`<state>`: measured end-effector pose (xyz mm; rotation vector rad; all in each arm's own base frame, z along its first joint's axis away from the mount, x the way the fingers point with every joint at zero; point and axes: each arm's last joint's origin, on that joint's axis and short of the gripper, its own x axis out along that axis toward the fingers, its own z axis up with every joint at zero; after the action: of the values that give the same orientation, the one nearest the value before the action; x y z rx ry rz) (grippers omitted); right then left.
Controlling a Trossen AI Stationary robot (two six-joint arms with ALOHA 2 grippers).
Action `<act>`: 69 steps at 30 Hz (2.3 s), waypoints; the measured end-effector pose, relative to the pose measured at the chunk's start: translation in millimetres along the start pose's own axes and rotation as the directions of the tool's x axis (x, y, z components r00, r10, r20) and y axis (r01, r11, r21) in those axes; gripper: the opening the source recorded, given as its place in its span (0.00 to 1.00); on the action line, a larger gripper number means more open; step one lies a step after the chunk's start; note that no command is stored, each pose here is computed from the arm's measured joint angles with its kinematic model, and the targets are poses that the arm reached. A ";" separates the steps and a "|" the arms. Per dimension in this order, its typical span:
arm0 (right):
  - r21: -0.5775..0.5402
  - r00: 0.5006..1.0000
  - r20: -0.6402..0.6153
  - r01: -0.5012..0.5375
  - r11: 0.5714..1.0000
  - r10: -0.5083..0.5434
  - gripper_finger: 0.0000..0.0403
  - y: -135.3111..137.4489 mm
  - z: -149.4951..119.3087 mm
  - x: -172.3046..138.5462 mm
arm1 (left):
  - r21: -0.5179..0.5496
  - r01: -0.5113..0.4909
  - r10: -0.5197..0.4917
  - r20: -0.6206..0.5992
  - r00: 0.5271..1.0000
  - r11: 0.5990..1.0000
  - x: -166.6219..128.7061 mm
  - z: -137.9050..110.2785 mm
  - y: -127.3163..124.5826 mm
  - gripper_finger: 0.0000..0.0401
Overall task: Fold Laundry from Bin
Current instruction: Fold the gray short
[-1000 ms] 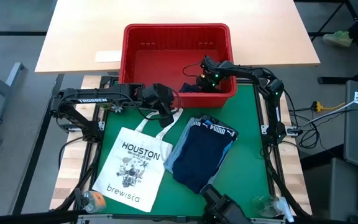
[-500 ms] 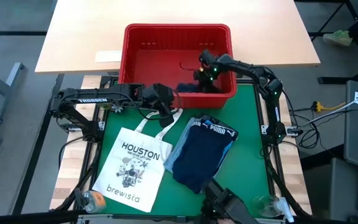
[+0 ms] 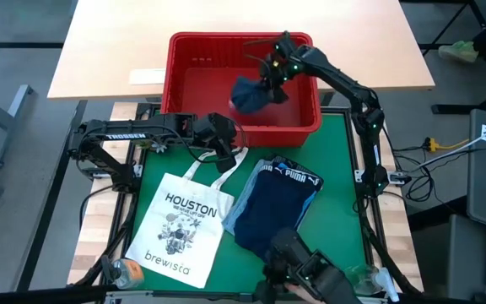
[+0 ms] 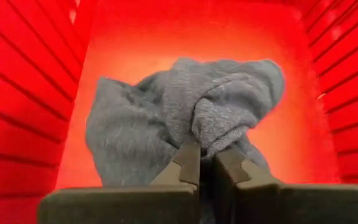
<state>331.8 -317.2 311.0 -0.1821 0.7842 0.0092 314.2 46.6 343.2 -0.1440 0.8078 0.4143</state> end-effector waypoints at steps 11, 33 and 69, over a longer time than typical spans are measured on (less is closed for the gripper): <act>-0.088 0.983 0.141 0.133 0.987 -0.120 0.03 2.6 52.0 -72.7 | 0.000 -0.068 0.068 0.015 0.998 0.998 -0.1 0.6 1.9 0.23; -0.207 1.000 0.020 -0.018 0.978 0.022 0.02 104.6 82.6 -149.7 | -0.117 -0.303 0.324 0.323 0.889 0.946 -0.5 37.7 40.6 0.40; -0.505 0.973 -0.227 -0.089 0.859 -0.032 0.04 222.4 118.6 -147.3 | -0.046 0.365 -0.334 0.308 0.891 0.930 1.5 40.4 48.0 0.32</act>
<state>293.7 -69.8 461.3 -0.6911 1.0051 0.2328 322.4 102.1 371.3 -0.3116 0.4498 0.1282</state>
